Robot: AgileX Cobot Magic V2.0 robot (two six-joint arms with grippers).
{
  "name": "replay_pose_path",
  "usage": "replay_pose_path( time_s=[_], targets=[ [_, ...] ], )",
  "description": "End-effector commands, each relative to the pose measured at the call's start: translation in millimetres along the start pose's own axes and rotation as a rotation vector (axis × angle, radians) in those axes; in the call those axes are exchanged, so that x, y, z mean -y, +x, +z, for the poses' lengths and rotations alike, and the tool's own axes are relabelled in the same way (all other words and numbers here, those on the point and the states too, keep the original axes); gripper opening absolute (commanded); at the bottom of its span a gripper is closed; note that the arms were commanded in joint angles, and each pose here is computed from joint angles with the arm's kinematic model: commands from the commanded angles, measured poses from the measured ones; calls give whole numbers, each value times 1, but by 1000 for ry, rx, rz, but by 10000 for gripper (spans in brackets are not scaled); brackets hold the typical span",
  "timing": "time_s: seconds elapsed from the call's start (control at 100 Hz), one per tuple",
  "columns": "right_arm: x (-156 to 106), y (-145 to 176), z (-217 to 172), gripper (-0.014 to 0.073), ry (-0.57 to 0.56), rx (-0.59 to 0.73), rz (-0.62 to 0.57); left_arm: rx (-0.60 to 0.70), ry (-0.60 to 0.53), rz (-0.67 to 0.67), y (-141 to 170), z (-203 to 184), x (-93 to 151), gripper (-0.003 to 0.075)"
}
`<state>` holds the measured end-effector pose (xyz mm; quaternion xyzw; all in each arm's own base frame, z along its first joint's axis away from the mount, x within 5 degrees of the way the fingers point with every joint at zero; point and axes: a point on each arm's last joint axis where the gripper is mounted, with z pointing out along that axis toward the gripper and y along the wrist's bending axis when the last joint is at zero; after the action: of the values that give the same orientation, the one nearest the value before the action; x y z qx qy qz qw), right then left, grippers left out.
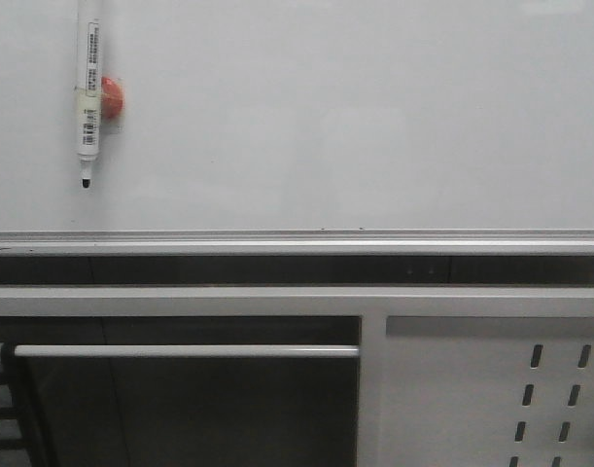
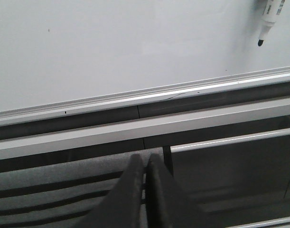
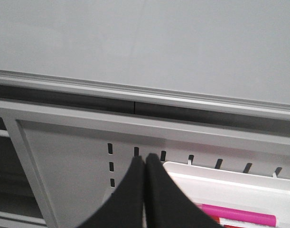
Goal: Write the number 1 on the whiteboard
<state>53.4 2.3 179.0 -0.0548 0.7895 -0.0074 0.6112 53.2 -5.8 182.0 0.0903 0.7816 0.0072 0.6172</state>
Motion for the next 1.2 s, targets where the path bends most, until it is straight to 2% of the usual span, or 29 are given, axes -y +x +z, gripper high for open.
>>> replay_pose_path(
  time_s=[0.0,0.55,0.72,1.07,1.19],
  targets=[
    [0,6,1,-79,4,11,7,63,-5,-1,1,0,0,-18],
    [0,6,1,-79,4,11,7,63,-5,-1,1,0,0,-18],
    [4,-1,1,-79,64,85,-194,64,-10,16,1,0,0,-18],
    [4,-4,1,-79,63,119,-198,84,-17,28,-1,0,-1,-18],
    [3,-10,0,-79,57,189,-198,125,-19,11,-5,0,-1,-18]
  ],
)
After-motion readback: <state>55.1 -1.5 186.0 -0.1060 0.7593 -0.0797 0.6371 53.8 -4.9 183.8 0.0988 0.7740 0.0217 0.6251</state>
